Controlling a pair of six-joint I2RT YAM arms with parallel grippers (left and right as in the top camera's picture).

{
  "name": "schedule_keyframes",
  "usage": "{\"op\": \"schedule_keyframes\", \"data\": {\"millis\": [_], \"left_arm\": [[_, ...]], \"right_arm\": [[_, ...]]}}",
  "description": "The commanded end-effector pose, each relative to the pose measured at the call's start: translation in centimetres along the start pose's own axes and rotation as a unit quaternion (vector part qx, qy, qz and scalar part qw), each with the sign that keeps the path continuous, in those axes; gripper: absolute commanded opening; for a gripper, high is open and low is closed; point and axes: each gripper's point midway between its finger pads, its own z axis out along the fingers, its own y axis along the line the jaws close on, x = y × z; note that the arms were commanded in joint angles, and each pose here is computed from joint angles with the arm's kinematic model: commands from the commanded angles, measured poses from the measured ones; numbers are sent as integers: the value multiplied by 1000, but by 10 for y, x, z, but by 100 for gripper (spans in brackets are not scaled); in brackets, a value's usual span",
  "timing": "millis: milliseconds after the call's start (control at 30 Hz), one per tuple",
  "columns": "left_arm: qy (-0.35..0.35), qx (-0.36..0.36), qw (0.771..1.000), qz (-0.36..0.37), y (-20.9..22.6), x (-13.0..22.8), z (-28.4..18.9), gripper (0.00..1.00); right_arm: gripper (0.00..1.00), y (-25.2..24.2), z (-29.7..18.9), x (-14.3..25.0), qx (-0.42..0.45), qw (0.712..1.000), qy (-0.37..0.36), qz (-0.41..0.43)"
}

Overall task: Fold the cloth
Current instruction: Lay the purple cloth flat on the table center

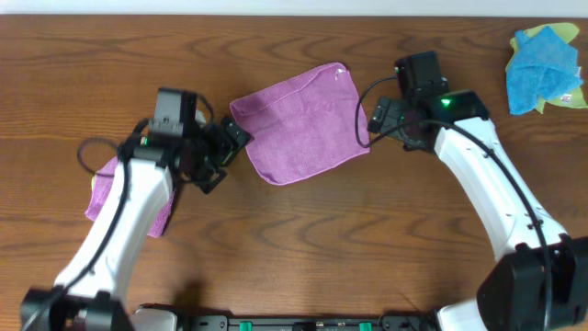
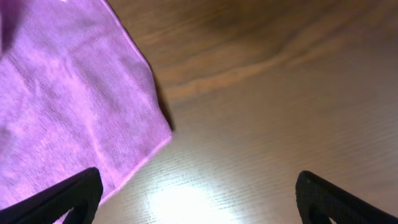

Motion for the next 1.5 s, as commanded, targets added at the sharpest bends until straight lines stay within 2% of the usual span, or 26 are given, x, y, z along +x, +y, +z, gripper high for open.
{"op": "schedule_keyframes", "data": {"millis": [0,200,367,767,1200,1333,1467], "left_arm": [[-13,28,999,-28,10,5,-9,97],[-1,90,994,-59,24,15,17,95],[-10,107,993,-58,31,18,31,95],[19,102,993,-53,25,27,78,95],[4,88,995,-44,26,30,95,96],[0,78,996,-41,29,33,101,100],[2,72,996,-47,32,35,108,100]], "right_arm": [[99,6,16,19,-60,997,48,-21],[99,19,41,35,-133,989,60,-22],[99,29,51,41,-173,983,55,-16],[99,26,78,48,-168,984,57,6],[99,26,113,53,-157,985,70,24],[99,29,114,51,-163,984,65,23],[99,31,114,47,-167,984,58,23]]}}
